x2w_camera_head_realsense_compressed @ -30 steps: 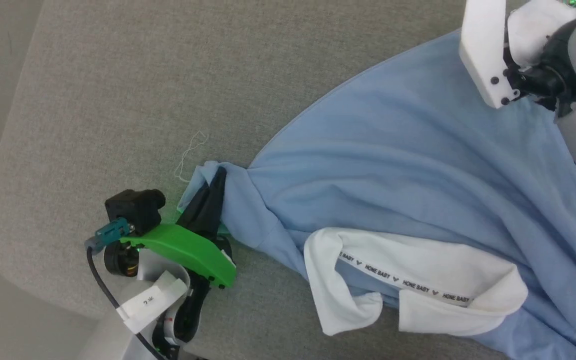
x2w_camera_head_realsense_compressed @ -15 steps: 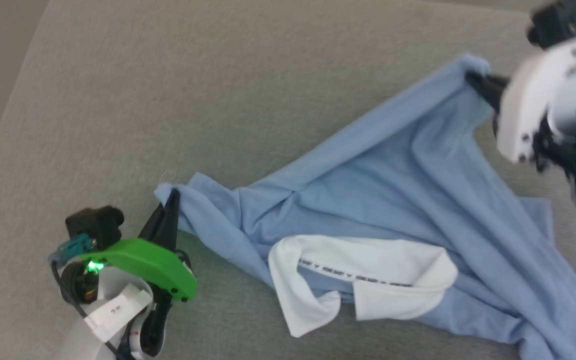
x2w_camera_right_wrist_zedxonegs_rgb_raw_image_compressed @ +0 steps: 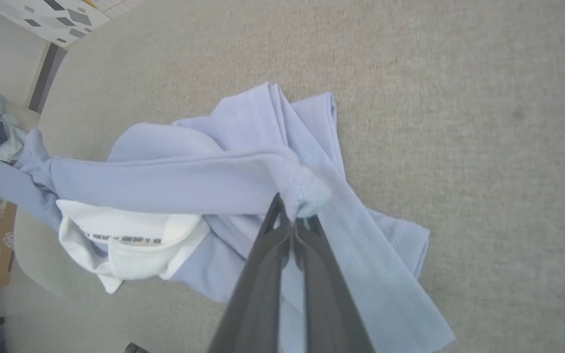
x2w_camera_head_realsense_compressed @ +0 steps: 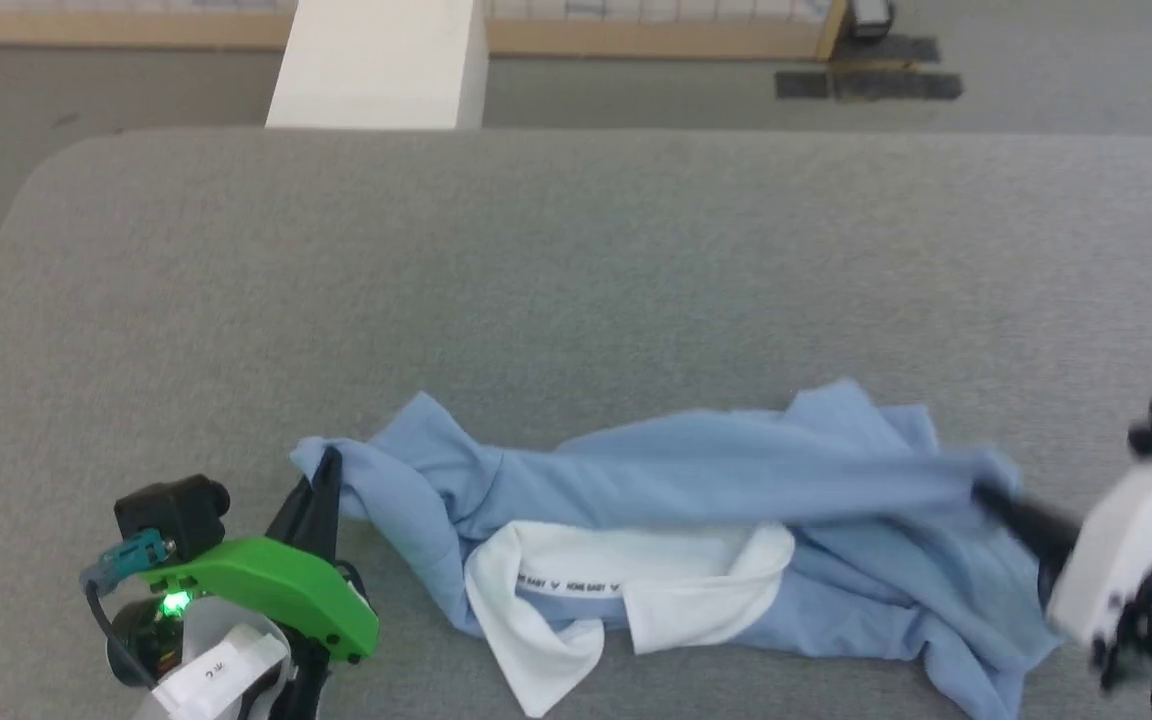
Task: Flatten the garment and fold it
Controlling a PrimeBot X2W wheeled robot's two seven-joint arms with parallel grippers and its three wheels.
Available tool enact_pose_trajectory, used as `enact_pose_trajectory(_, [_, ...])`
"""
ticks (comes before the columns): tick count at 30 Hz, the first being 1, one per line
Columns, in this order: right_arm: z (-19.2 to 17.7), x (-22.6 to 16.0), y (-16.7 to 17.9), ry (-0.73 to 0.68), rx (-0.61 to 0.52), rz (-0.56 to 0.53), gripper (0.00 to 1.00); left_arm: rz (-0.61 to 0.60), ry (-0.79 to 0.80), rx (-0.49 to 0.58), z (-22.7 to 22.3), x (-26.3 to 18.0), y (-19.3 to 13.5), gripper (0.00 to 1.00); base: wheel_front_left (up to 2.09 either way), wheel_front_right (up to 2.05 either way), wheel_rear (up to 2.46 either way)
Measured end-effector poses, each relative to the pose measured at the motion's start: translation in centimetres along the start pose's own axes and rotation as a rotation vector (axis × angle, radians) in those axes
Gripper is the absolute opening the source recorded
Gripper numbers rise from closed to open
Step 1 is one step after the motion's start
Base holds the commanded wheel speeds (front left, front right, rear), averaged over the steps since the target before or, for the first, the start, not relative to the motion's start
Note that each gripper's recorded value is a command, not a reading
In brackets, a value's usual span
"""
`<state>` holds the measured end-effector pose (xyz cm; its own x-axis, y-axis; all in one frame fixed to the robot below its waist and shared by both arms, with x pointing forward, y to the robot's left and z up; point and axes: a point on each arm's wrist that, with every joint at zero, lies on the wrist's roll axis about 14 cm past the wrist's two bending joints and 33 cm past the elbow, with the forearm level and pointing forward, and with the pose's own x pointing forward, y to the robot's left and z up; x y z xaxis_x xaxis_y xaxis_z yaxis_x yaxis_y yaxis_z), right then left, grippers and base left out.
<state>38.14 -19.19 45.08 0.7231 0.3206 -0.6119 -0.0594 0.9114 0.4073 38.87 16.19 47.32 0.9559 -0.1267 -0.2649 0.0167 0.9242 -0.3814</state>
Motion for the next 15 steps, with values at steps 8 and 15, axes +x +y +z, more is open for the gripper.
enact_pose_trajectory(8, [-5.0,-4.1,-0.9,0.04,0.136,-0.041,0.0,-0.048,-0.023,-0.027,0.5,-0.8,-1.8,0.0,0.0,0.0,0.0])
enact_pose_trajectory(15, [-0.1,-5.2,0.8,-0.107,0.082,0.022,0.0,-0.102,-0.111,-0.035,3.4,-0.8,-2.7,0.0,0.0,0.0,0.0])
